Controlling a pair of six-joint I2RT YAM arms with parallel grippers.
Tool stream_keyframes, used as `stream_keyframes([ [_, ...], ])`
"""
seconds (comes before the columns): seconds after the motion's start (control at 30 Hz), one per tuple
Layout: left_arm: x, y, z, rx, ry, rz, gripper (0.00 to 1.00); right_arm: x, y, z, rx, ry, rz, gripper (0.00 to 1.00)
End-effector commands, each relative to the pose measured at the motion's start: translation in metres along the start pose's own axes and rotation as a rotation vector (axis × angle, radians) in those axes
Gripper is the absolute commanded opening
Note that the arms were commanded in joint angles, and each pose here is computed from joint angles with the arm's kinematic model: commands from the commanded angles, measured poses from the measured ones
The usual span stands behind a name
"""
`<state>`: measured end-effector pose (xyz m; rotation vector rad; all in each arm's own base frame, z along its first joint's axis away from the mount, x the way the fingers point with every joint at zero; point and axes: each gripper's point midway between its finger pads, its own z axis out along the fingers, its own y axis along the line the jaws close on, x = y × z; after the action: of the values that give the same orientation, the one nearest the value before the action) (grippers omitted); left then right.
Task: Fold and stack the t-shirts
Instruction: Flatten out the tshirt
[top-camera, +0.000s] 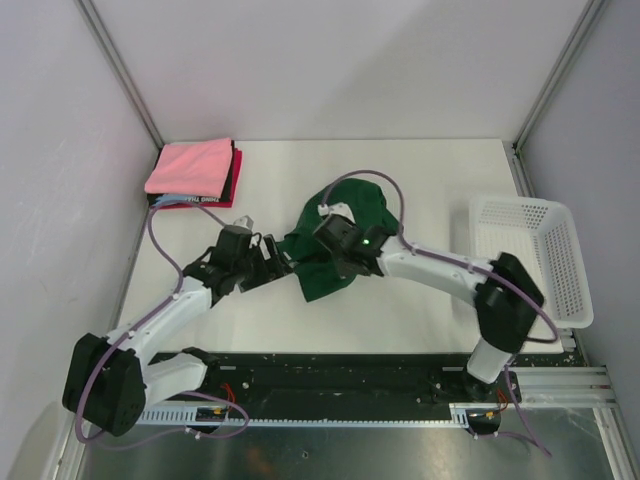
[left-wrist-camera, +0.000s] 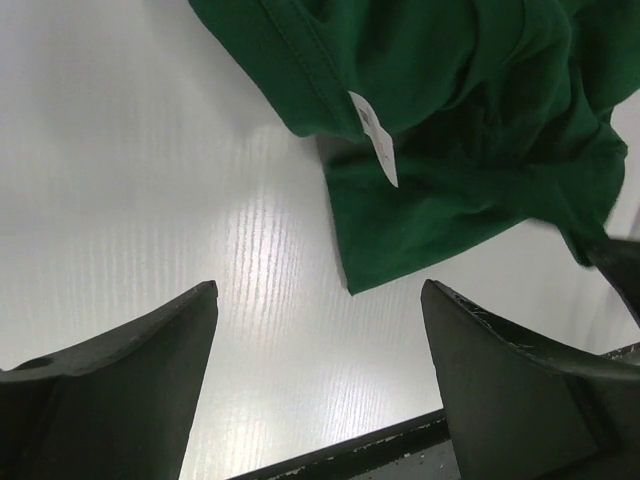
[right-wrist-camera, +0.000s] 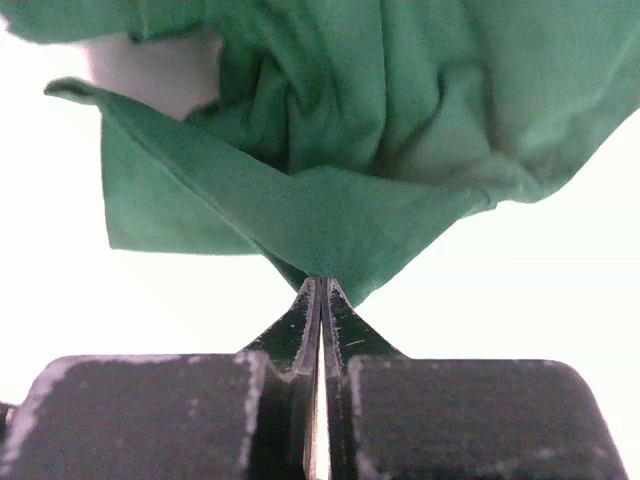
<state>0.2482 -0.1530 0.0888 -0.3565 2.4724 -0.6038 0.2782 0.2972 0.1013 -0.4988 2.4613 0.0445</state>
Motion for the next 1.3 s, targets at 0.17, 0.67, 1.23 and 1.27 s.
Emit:
stream_keyframes([
  [0.17,0.012,-0.034,0.01,0.091,0.039,0.082,0.87,0.091,-0.004,-0.046,-0.107,0.143,0.099,0.0],
  [0.67,0.042,-0.053,0.021,0.098,0.112,0.153,0.84,0.13,-0.031,-0.06,-0.042,0.237,0.157,0.15],
  [1.23,-0.031,-0.003,-0.013,-0.026,-0.126,0.021,0.84,-0.003,0.056,-0.025,-0.175,-0.002,0.161,0.53],
  [1.27,-0.034,0.0,-0.016,-0.031,-0.141,0.015,0.84,-0.01,0.061,-0.021,-0.17,-0.009,0.156,0.53],
])
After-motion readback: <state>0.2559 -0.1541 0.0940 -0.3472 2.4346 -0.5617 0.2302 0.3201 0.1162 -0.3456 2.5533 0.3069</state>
